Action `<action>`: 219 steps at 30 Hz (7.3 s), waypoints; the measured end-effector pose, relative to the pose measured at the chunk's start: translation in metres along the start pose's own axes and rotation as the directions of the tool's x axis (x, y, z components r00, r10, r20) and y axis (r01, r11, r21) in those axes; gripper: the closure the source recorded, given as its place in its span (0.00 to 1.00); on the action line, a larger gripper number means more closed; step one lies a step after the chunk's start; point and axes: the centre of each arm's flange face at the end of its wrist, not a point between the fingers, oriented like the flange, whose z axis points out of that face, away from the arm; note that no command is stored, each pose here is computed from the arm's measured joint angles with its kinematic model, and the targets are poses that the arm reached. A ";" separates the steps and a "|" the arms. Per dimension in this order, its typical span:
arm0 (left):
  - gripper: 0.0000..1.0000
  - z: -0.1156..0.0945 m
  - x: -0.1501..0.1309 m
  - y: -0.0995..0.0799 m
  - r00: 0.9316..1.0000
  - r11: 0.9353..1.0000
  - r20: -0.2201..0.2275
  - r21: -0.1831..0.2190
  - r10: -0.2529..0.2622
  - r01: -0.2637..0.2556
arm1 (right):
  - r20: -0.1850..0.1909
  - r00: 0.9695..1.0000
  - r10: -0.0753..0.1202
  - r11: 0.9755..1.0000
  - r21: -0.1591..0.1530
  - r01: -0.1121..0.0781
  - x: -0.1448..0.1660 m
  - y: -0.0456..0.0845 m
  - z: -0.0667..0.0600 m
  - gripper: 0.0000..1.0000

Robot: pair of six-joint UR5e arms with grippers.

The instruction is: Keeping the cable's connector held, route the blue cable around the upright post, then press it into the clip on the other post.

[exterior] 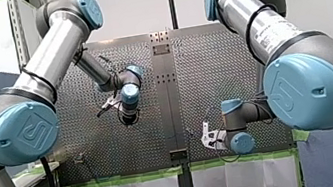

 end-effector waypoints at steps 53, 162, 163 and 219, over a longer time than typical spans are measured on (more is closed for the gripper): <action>0.02 -0.008 -0.012 -0.124 0.909 0.874 0.138 0.362 -0.393 0.323 | -0.001 1.000 -0.001 0.999 0.047 0.001 0.002 -0.004 0.004 1.00; 1.00 -0.004 0.010 -0.202 0.752 0.703 0.078 0.428 -0.655 0.568 | 0.043 0.999 0.003 1.000 0.023 -0.004 0.010 0.044 0.017 1.00; 1.00 -0.005 0.009 -0.203 0.752 0.705 0.081 0.425 -0.655 0.568 | 0.043 0.999 0.003 1.000 0.018 -0.004 0.011 0.046 0.017 1.00; 0.31 0.019 0.001 -0.207 0.602 0.492 0.016 0.594 -0.798 0.636 | 0.044 0.999 -0.011 1.000 0.017 0.010 0.009 0.048 0.017 1.00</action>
